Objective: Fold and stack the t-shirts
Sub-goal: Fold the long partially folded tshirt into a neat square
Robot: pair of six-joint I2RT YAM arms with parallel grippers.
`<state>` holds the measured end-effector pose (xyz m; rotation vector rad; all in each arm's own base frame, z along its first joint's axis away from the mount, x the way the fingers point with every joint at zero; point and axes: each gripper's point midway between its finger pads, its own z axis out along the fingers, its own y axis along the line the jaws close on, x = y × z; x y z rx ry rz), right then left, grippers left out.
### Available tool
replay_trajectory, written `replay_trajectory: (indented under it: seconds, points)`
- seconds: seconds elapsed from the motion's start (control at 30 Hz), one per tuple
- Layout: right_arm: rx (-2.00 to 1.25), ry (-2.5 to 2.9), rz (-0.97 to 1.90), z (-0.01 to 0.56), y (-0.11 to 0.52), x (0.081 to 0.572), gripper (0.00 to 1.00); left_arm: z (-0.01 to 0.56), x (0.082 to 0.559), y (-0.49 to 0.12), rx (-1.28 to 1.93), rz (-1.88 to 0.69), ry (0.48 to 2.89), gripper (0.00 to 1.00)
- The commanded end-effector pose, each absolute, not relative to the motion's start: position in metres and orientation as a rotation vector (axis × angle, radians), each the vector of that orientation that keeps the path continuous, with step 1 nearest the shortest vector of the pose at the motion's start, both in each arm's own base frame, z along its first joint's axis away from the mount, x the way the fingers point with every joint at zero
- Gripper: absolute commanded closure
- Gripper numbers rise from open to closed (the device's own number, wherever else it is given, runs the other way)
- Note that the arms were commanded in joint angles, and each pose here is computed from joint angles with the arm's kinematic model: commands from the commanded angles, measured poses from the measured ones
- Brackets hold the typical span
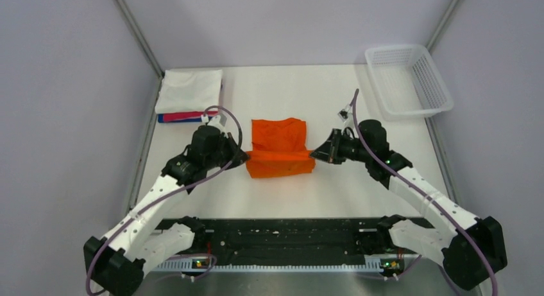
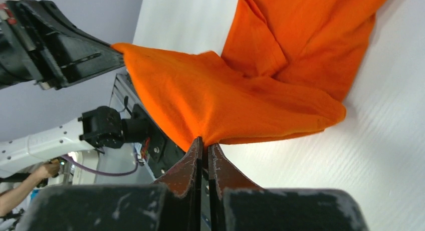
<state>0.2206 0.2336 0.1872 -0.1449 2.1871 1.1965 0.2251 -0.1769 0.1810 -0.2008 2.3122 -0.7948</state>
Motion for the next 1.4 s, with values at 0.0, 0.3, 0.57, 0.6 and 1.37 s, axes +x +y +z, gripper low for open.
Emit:
replay_trajectory:
  seconds: [0.0, 0.3, 0.57, 0.6, 1.37]
  points:
    - [-0.122, 2.033, 1.294, 0.228, 0.238, 0.266, 1.0, 0.207, 0.286, -0.17, -0.242, -0.736, 2.178, 1.0]
    - [-0.046, 1.916, 1.492, 0.236, 0.246, 0.331, 1.0, 0.2, 0.374, -0.155, -0.304, -0.748, 2.192, 1.0]
    - [0.073, 1.971, 1.482, 0.192, 0.238, 0.393, 1.0, 0.172, 0.427, -0.143, -0.351, -0.772, 2.259, 1.0]
    - [0.086, 1.976, 1.481, 0.186, 0.237, 0.4, 1.0, 0.166, 0.434, -0.142, -0.359, -0.778, 2.272, 1.0]
    - [0.283, 2.127, 1.032, 0.111, 0.179, 0.5, 0.08, 0.157, 0.514, -0.155, -0.36, -0.83, 2.303, 0.01]
